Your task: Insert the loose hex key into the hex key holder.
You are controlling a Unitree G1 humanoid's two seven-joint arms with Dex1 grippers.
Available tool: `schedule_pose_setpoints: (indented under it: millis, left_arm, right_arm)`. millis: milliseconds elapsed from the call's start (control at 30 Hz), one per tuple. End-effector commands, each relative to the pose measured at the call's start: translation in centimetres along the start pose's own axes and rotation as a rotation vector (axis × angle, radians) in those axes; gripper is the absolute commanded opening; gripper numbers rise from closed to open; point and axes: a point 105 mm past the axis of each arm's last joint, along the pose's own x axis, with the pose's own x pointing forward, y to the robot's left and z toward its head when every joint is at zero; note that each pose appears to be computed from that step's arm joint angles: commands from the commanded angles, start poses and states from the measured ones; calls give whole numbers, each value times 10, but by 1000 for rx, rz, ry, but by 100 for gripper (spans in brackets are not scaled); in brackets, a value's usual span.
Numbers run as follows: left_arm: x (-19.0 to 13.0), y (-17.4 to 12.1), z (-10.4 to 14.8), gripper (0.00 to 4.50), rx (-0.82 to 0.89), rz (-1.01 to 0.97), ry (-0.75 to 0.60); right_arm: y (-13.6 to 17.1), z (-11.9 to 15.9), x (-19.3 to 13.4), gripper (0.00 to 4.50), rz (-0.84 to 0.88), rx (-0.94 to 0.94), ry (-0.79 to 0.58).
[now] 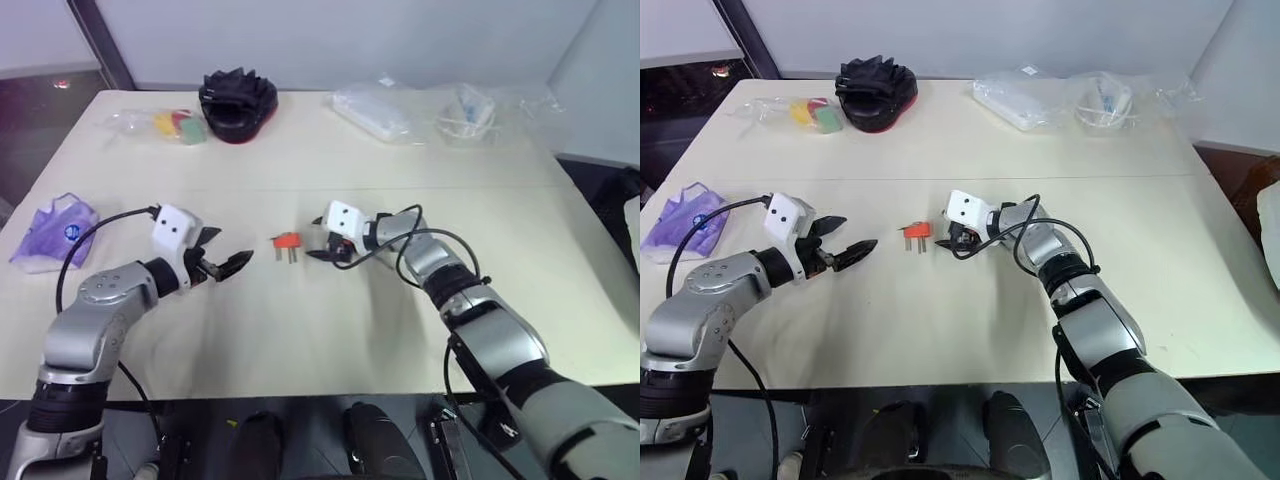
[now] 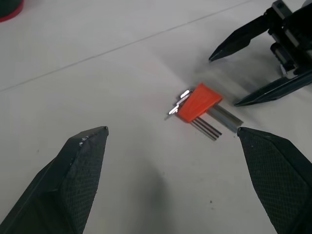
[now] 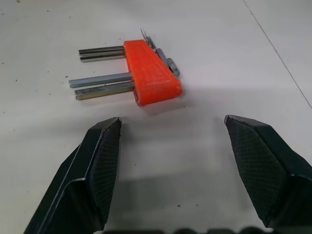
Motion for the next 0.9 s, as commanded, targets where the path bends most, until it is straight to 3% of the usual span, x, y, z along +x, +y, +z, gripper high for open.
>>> schedule_pose_setpoints:
  millis: [33,900]
  left_arm:
    - [-5,3,13,444,41,27,-46]
    - [-20,5,12,444,38,114,-55]
  right_arm:
    - [-4,11,5,356,-11,8,-38]
    - [19,25,34,356,65,45,-75]
